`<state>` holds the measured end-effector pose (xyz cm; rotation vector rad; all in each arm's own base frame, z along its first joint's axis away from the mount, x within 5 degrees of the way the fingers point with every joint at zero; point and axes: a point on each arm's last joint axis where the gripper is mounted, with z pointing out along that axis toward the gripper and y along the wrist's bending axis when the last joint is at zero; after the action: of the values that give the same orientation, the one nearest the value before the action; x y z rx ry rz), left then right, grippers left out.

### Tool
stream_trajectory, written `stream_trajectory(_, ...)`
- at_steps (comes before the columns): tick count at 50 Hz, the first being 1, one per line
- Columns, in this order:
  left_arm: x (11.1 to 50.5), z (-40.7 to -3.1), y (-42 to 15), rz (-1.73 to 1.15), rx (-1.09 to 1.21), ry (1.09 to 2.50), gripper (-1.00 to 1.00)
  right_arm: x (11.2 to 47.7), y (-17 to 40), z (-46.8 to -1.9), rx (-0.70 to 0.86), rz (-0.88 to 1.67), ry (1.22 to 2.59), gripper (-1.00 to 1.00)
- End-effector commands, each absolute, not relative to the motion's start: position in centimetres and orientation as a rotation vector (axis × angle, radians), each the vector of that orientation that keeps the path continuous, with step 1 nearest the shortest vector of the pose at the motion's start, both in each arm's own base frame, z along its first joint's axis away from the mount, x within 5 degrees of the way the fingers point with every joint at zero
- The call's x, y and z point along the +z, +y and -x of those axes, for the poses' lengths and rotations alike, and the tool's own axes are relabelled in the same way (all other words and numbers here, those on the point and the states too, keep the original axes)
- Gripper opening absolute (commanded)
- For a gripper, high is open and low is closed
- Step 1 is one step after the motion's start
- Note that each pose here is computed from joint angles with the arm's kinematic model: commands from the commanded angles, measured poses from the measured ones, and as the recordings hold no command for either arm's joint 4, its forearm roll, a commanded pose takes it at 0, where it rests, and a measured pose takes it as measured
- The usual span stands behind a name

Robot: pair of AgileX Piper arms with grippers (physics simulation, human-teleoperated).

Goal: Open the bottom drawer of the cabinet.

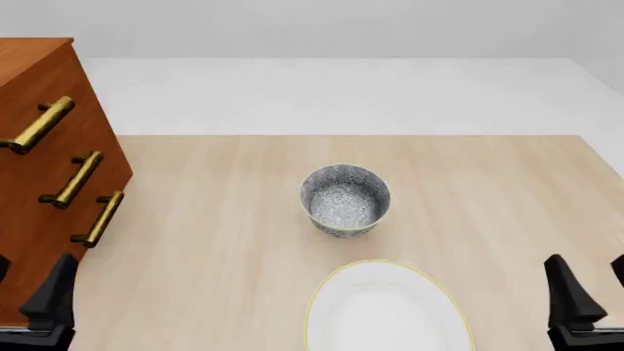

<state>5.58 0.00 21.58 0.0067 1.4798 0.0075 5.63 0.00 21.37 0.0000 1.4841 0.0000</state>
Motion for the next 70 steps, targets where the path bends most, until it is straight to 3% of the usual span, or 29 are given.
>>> stream_trajectory(1,22.8,-5.5,0.0,-0.046,0.038,1.467,1.0,21.4,0.0,-5.7,0.0,0.0,1.485,1.0)
stream_trajectory(12,25.4,-7.9,-0.8,-0.217,0.076,1.509,1.0,21.4,0.0,-5.7,0.0,0.0,1.485,1.0)
stream_trajectory(30,27.3,-5.5,-0.6,-0.445,0.249,1.557,1.0,21.4,0.0,-5.7,0.0,0.0,1.485,1.0)
stream_trajectory(58,21.3,-6.3,-0.7,-0.766,0.472,1.631,1.0,21.4,0.0,-5.7,0.0,0.0,1.485,1.0)
stream_trajectory(70,20.7,-6.9,-0.7,-0.814,0.529,1.618,1.0,21.4,0.0,-5.7,0.0,0.0,1.485,1.0)
